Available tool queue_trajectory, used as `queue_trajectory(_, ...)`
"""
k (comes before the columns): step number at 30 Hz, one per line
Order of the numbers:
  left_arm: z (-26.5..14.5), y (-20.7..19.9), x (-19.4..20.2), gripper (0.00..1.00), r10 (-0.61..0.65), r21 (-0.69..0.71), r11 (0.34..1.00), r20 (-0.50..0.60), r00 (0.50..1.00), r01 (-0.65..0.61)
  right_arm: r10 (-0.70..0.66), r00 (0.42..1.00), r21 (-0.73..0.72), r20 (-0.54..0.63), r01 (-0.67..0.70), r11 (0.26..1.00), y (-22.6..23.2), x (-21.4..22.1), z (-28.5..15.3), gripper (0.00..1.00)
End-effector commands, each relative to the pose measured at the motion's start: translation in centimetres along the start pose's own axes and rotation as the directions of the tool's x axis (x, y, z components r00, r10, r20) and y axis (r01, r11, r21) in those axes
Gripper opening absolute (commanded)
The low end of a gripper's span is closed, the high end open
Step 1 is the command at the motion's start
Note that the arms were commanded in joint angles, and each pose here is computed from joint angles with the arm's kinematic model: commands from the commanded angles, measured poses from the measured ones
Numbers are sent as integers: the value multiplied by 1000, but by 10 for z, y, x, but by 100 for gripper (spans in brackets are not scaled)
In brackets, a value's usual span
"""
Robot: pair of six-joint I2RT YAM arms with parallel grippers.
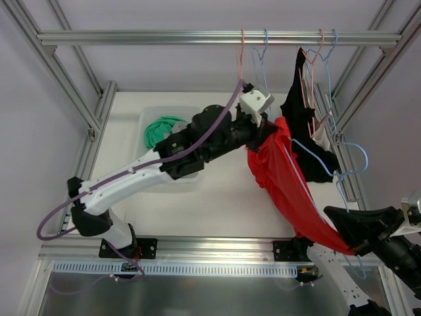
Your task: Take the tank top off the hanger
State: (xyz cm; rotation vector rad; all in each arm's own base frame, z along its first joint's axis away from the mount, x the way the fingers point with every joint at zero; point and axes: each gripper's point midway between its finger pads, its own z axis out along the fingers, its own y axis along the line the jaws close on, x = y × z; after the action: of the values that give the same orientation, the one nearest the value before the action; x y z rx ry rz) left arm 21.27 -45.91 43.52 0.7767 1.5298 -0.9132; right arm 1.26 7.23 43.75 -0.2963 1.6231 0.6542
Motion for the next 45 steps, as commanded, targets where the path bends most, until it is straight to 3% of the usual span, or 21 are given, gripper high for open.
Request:
queue_trajectory(1,-78,43,-90,0,37,-292,955,283,958,49,-47,999,-206,18,50,977,33,0,-16,0)
queue_trajectory(4,-137,64,-115,0,7,-373,916,382,924,147,-68,997,-335,19,71,939,53,0,-27,0)
queue_trajectory(9,-173,88,-98,0,22,-475,863,379,925,174,-64,991,-515,119,117,849,89,-24,-43,0)
queue_trajectory(12,-179,86,-75,0,8,-445,881,353,936,160,-35,980,-569,197,143,810,99,-45,-36,0)
queue_trajectory(14,-189,82,-67,0,-22,-405,897,364,931,180,30,985,-598,169,79,797,98,-46,-15,0)
queue_trajectory(15,-182,74,-47,0,-26,-360,921,324,946,149,36,964,-616,263,139,775,102,-64,-11,0)
queue_trajectory(17,-188,67,-38,0,-42,-307,940,324,945,147,127,964,-619,232,46,784,91,-61,20,0)
queue_trajectory(18,-181,59,-16,0,-41,-259,959,278,960,116,144,934,-608,327,91,789,89,-79,25,0)
queue_trajectory(20,-183,46,-11,0,-45,-178,979,293,955,100,221,915,-612,338,36,790,81,-88,47,0)
queue_trajectory(21,-175,31,10,0,-44,-88,994,251,967,68,250,866,-619,434,85,781,76,-103,57,0)
queue_trajectory(23,-171,12,21,0,-46,22,999,235,971,42,336,820,-647,463,53,761,69,-117,77,0)
queue_trajectory(26,-158,-22,61,0,-53,210,977,132,990,24,387,699,-640,601,131,757,61,-146,80,0)
queue_trajectory(29,-143,-38,101,0,-78,294,953,20,997,68,437,507,-605,743,227,764,47,-169,68,0)
queue_trajectory(30,-138,-40,115,0,-86,308,948,-2,996,82,434,395,-557,810,285,780,42,-178,55,0)
queue_trajectory(34,-120,-42,164,0,-161,303,935,-95,982,182,236,345,-357,909,351,865,29,-170,68,0)
queue_trajectory(37,-106,-22,200,0,-200,167,959,-171,965,229,98,352,-227,931,346,910,12,-148,80,0)
queue_trajectory(38,-103,-14,207,0,-213,110,966,-186,959,236,40,451,-197,892,307,931,0,-132,102,0)
queue_trajectory(40,-97,6,227,0,-233,-21,972,-221,947,234,-42,480,-119,876,301,946,-5,-124,89,0)
queue_trajectory(41,-97,12,231,0,-242,-59,970,-225,944,235,-65,619,-72,782,195,978,-27,-106,107,0)
queue_trajectory(44,-96,31,248,0,-260,-175,959,-244,934,222,-183,765,24,617,214,977,-36,-84,101,0)
queue_trajectory(45,-97,33,253,0,-259,-187,959,-255,932,215,-190,854,50,484,189,981,-41,-67,95,0)
